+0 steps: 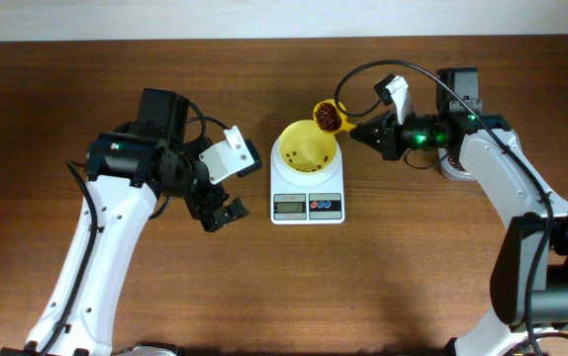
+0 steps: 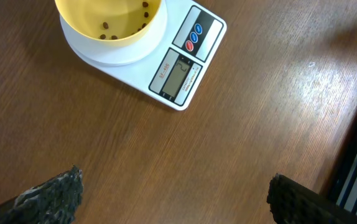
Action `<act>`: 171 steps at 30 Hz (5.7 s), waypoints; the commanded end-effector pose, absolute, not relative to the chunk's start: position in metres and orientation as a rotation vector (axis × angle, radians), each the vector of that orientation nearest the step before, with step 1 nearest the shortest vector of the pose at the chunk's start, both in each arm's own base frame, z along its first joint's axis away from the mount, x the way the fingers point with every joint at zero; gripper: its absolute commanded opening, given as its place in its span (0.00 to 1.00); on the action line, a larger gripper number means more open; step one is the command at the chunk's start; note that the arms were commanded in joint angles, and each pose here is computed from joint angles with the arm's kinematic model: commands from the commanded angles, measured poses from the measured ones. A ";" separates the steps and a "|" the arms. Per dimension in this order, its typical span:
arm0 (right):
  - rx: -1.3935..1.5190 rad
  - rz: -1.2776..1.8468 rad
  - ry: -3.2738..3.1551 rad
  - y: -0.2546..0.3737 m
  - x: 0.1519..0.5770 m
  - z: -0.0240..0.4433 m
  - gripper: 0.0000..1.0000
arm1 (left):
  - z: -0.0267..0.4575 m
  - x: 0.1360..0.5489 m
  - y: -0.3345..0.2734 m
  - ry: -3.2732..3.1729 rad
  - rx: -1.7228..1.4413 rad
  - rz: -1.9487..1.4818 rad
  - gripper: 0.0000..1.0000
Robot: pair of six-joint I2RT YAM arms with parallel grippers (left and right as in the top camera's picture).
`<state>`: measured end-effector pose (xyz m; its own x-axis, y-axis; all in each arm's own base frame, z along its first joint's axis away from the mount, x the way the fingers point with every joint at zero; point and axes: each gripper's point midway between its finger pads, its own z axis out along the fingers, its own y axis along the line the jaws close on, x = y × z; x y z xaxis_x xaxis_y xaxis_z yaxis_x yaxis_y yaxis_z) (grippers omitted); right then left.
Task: Scoop item into bowl and weigh 50g on scale
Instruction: 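Tilt the scoop with the right gripper to pour beans into the bowl, then lift the empty scoop and carry it right back toward the bean tub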
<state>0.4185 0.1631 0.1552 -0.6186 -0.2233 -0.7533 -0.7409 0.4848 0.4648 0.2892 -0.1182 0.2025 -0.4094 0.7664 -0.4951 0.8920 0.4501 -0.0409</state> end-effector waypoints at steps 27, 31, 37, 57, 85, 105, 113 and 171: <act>-1.158 0.905 1.928 0.190 0.408 0.142 0.04 | 0.201 0.288 -0.118 2.291 1.409 -0.433 0.99; -1.180 0.911 1.901 0.191 0.406 0.143 0.04 | 0.201 0.288 -0.118 2.291 1.409 -0.433 0.99; -1.186 0.958 1.855 0.196 0.401 0.152 0.04 | 0.201 0.288 -0.118 2.291 1.409 -0.433 0.99; -1.281 0.771 1.830 0.187 0.416 0.136 0.04 | 0.201 0.288 -0.118 2.291 1.409 -0.433 0.99; -1.293 0.623 1.732 0.182 0.424 0.178 0.04 | 0.201 0.288 -0.118 2.291 1.409 -0.433 0.99; -0.435 1.448 1.937 0.188 0.416 0.298 0.04 | 0.201 0.288 -0.118 2.291 1.409 -0.433 0.99; -0.337 1.883 1.952 0.145 0.386 0.344 0.04 | 0.201 0.288 -0.118 2.291 1.409 -0.433 0.99; -0.139 0.885 1.881 0.063 0.490 0.292 0.04 | 0.201 0.288 -0.118 2.291 1.409 -0.433 0.99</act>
<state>0.4706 0.0868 0.2918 -0.5606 0.2624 -0.7854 -0.5522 0.5884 0.5906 0.2890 -0.1182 0.2021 -0.4098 0.7664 -0.4947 0.8920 0.4501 -0.0416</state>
